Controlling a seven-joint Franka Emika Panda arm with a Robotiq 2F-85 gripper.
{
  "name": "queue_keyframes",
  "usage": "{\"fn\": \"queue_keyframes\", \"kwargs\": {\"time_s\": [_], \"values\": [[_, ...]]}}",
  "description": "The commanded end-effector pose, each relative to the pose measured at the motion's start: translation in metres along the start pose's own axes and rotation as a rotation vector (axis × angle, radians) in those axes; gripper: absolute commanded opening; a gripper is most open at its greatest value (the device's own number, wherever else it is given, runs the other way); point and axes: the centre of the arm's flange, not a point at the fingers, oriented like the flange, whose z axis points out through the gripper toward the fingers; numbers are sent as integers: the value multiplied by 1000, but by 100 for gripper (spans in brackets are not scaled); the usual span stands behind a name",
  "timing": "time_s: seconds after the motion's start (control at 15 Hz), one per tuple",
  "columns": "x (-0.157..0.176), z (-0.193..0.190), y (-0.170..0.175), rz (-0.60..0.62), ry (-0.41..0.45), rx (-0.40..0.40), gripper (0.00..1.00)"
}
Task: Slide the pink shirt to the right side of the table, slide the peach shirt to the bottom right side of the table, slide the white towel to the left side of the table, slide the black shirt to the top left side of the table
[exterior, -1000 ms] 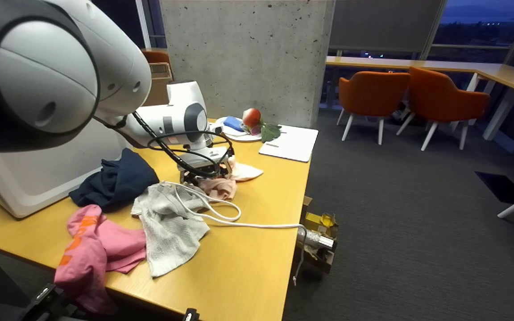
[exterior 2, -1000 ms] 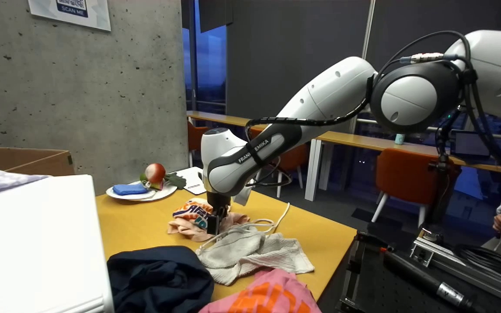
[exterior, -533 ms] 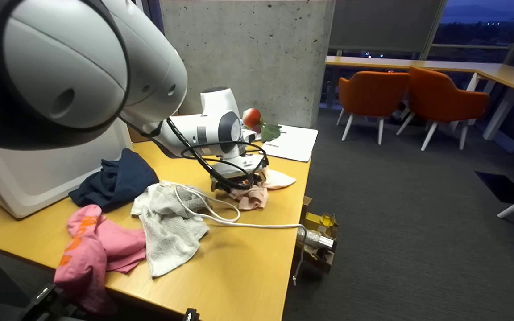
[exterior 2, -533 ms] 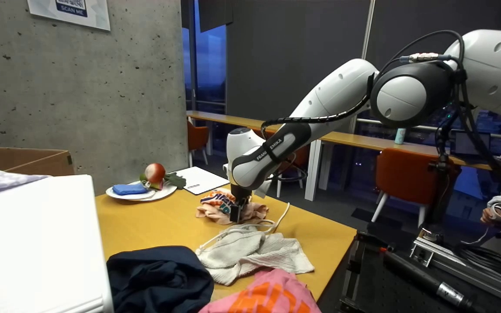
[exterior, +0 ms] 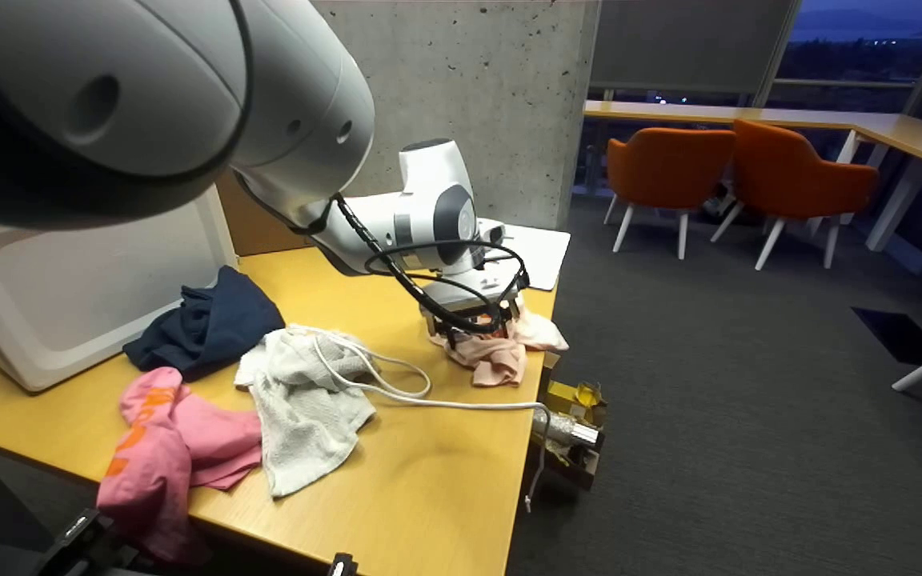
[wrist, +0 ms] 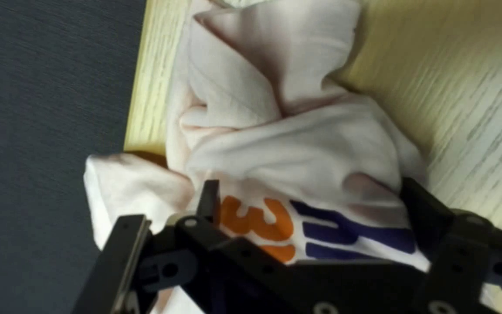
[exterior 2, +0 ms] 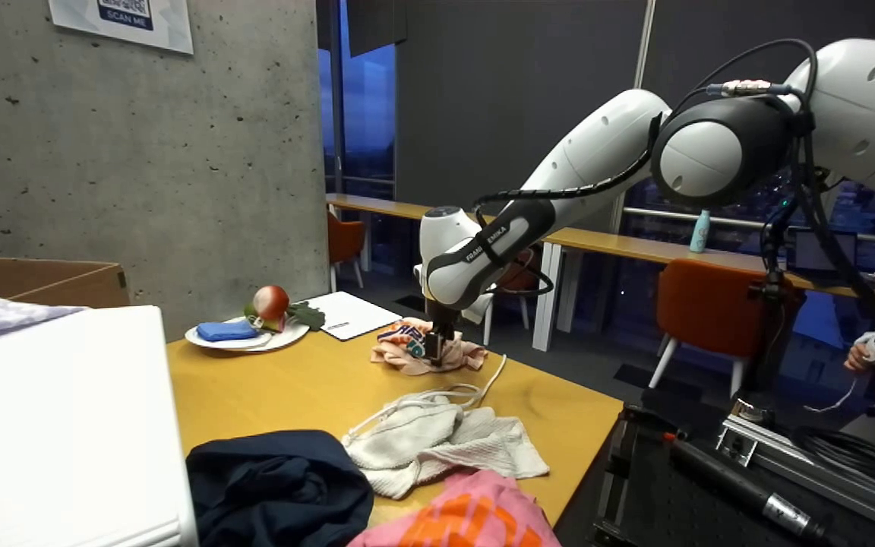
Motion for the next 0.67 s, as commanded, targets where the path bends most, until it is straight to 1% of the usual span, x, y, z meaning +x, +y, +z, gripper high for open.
{"fn": "queue_keyframes", "kwargs": {"time_s": [0.0,0.07,0.13,0.27,0.4,0.47,0.6], "values": [[-6,-64,18,14,39,-50,100],[-3,-81,24,21,55,-48,100],[-1,-105,23,24,75,-26,100],[0,-149,12,2,104,42,100],[-2,-185,-15,-55,127,141,100],[-4,-202,-30,-80,138,177,100],[-14,-235,-62,-132,149,266,100]]}}
